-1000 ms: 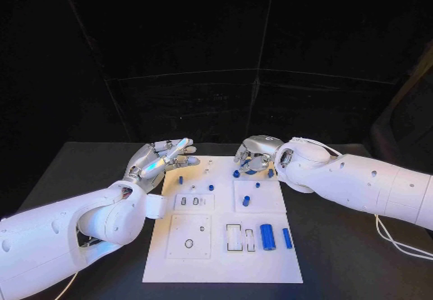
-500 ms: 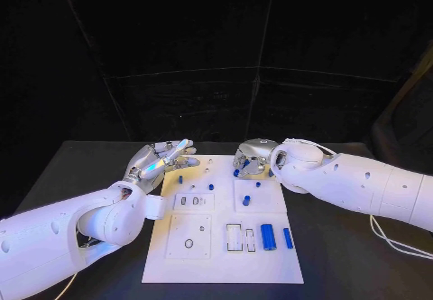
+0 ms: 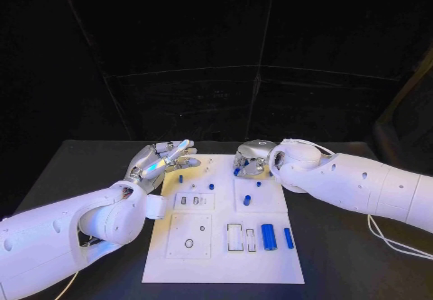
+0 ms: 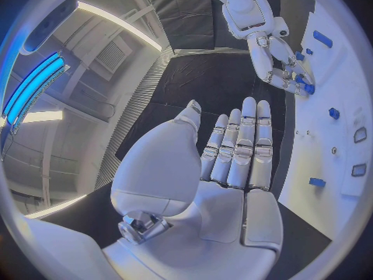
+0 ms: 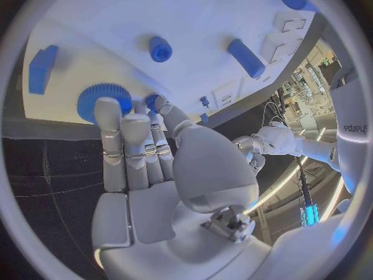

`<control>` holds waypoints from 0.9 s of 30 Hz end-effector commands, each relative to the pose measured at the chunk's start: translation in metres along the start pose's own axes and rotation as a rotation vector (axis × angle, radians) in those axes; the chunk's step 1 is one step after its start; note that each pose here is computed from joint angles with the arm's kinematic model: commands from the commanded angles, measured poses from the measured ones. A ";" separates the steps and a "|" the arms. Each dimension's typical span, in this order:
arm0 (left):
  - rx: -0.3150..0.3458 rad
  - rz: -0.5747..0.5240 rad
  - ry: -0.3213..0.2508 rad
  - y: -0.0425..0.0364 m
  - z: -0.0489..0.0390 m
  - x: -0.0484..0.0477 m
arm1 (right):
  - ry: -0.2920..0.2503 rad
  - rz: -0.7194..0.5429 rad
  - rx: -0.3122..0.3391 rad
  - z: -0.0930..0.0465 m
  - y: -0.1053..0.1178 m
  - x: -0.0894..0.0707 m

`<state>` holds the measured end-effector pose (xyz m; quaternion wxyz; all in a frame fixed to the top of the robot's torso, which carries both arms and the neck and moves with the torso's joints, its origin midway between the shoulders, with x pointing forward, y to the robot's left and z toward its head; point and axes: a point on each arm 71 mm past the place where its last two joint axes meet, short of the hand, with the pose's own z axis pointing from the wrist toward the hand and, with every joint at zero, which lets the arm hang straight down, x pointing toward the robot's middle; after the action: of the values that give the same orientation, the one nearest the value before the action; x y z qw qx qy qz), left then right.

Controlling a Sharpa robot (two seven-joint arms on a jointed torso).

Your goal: Assemble the parts on the task board

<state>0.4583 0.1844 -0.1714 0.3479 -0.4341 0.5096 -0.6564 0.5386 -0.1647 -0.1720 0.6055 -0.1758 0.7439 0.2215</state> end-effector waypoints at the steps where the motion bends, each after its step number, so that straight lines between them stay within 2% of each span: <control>1: 0.002 -0.005 0.019 -0.0007 0.0008 0.0016 | 0.025 -0.011 -0.002 0.001 0.001 0.000; 20: -0.005 -0.007 0.023 0.0000 0.0014 0.0010 | -0.001 -0.009 0.001 0.005 0.004 -0.001; 27: -0.008 -0.006 0.021 0.0001 0.0014 -0.0002 | -0.136 0.024 -0.007 0.001 0.007 -0.011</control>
<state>0.4599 0.1853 -0.1727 0.3436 -0.4351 0.5134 -0.6550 0.5376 -0.1584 -0.1686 0.6199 -0.1717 0.7299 0.2310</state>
